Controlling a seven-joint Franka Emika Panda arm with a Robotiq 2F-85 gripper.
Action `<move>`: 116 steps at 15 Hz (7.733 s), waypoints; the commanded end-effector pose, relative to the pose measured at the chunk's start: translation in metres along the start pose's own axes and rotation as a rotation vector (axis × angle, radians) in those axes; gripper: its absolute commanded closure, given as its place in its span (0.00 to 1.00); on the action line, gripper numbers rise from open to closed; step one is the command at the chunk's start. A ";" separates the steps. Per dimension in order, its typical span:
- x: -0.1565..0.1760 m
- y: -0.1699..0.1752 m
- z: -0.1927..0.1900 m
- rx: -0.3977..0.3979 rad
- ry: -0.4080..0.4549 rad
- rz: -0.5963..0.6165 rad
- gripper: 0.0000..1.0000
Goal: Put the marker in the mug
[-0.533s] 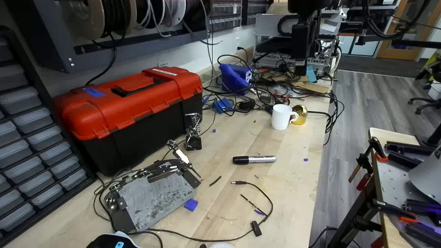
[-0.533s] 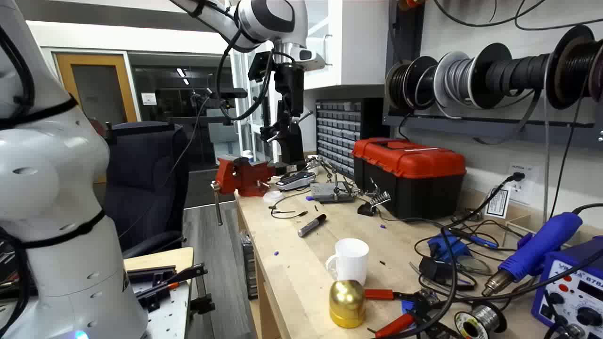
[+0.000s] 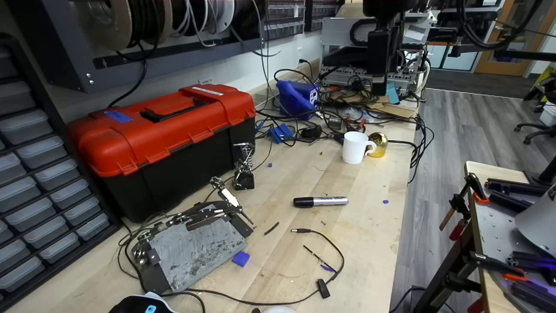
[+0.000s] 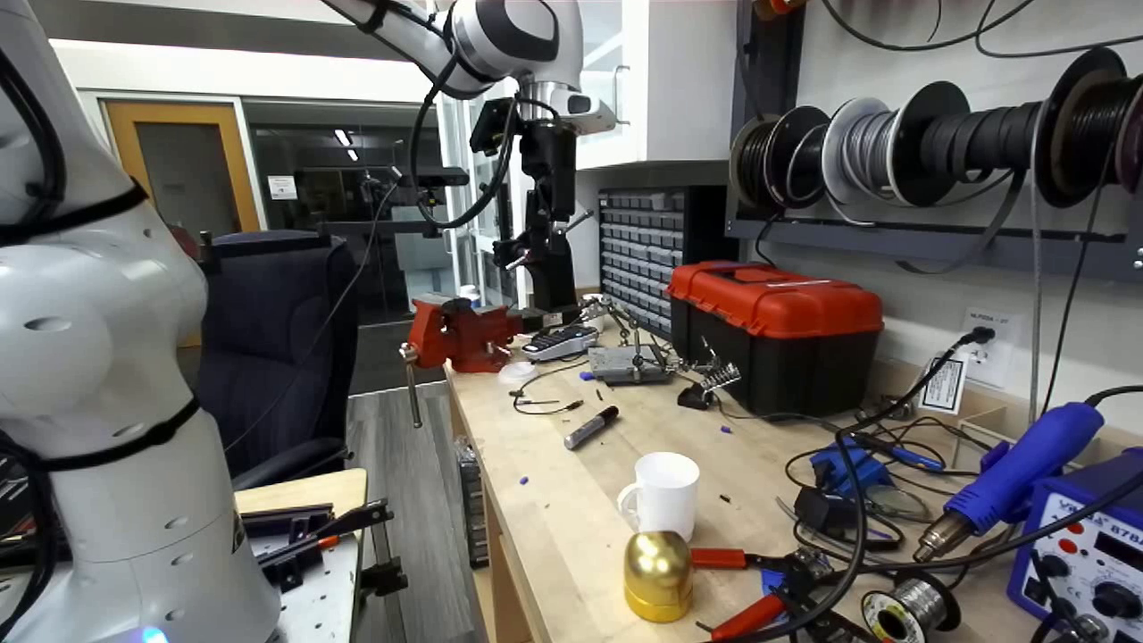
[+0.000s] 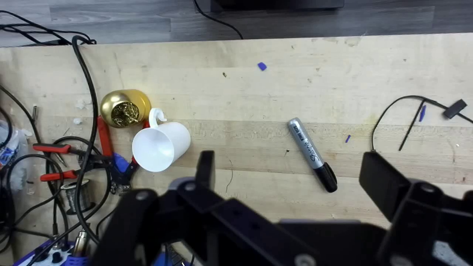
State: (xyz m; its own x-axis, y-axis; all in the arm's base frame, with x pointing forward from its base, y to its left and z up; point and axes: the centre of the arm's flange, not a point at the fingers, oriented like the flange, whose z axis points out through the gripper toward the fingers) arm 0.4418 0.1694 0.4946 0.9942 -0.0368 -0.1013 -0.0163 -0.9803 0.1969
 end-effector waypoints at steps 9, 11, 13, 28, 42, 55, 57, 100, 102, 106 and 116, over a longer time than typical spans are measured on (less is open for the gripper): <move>0.024 0.017 0.009 -0.015 0.124 -0.192 0.00; 0.036 0.013 0.015 -0.006 0.152 -0.262 0.00; 0.049 0.007 0.026 0.007 0.167 -0.323 0.00; 0.106 -0.035 0.136 0.082 0.111 -0.563 0.00; 0.104 -0.072 0.178 0.091 0.057 -0.591 0.00; 0.116 -0.072 0.205 0.110 0.083 -0.667 0.00; 0.119 -0.077 0.216 0.135 0.102 -0.683 0.00; 0.107 -0.053 0.218 0.203 0.171 -0.614 0.96; 0.101 -0.042 0.208 0.199 0.194 -0.591 0.96; 0.095 -0.015 0.191 0.213 0.273 -0.546 0.96; 0.083 0.074 0.166 0.242 0.355 -0.416 0.96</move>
State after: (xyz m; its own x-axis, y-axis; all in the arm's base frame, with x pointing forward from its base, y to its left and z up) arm 0.5273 0.0919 0.3165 0.8971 0.4029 0.1813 0.4142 -0.9098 -0.0278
